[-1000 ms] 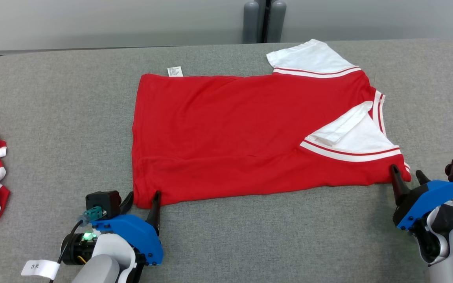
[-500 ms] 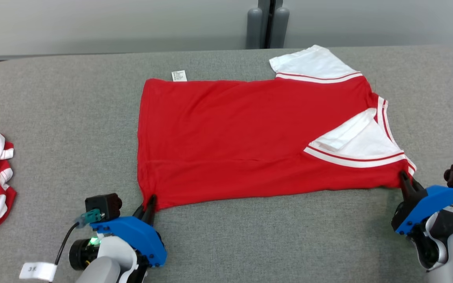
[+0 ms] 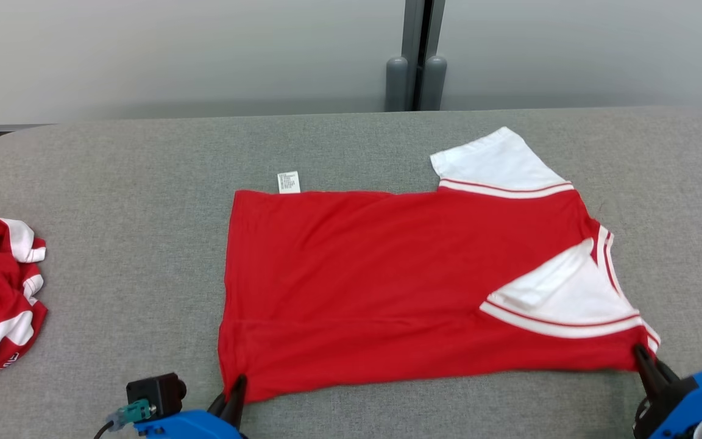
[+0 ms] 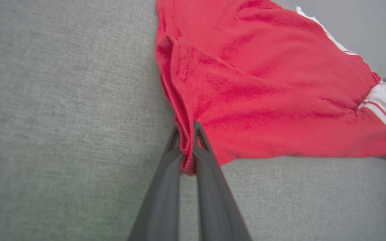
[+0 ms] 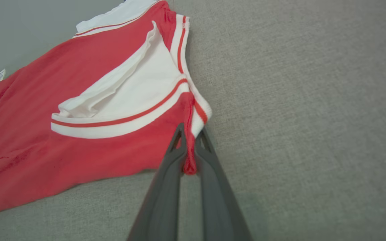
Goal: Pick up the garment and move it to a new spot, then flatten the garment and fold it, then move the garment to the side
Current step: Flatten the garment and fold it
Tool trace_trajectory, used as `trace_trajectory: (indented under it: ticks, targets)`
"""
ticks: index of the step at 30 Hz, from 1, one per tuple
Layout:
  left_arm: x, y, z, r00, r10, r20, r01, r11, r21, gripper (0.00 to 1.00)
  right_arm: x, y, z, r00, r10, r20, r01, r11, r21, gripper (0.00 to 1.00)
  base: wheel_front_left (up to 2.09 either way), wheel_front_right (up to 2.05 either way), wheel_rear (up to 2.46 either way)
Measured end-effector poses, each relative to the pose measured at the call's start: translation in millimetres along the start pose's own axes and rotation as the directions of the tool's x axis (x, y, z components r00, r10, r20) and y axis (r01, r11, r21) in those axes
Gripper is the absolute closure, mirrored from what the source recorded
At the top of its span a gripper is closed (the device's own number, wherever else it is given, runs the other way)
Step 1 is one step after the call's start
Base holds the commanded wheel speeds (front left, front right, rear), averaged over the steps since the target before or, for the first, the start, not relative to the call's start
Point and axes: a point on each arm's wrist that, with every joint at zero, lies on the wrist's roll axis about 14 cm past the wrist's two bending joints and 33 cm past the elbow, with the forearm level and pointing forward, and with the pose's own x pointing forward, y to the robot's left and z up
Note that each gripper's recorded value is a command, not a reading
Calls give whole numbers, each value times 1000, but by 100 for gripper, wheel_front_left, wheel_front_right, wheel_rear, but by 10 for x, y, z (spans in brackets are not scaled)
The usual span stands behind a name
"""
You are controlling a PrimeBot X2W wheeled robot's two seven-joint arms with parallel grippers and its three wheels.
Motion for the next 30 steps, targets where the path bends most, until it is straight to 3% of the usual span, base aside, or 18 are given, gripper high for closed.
trace_trajectory:
  ticks: [4,5,6,7,8,15,19,26,30]
  targets:
    - [-122,61,-74,999,19,-38,-19,1000,4,98,-91,-88,-181,998,-13,-57,15,1000,26,100,0,0,0]
    - [-142,76,-91,999,24,-47,-24,1000,7,67,-102,-91,-220,997,-11,-70,14,999,34,100,0,0,0]
    - [-157,86,-99,998,27,-55,-26,1000,14,24,-108,-92,-249,997,-10,-81,13,999,38,100,0,0,0]
    - [-169,92,-93,998,28,-55,-27,999,18,0,-113,-91,-263,996,-9,-84,13,999,38,72,0,0,0]
    - [-179,93,-89,998,30,-55,-29,999,18,0,-120,-91,-277,996,-8,-87,12,999,41,0,0,0,0]
    - [-193,82,-77,997,26,-67,-25,999,27,0,-121,-86,-207,998,-13,-67,14,1000,15,0,0,0,0]
    - [-110,126,31,997,31,-70,-27,998,63,0,-30,42,143,1000,0,-16,-1,999,-48,0,0,0,0]
    - [239,106,570,998,-1,-64,13,981,192,0,273,399,767,999,44,8,-43,985,-165,0,0,0,0]
    - [551,140,950,997,-2,-83,25,961,276,0,558,724,953,992,120,-42,-125,976,-179,0,0,0,0]
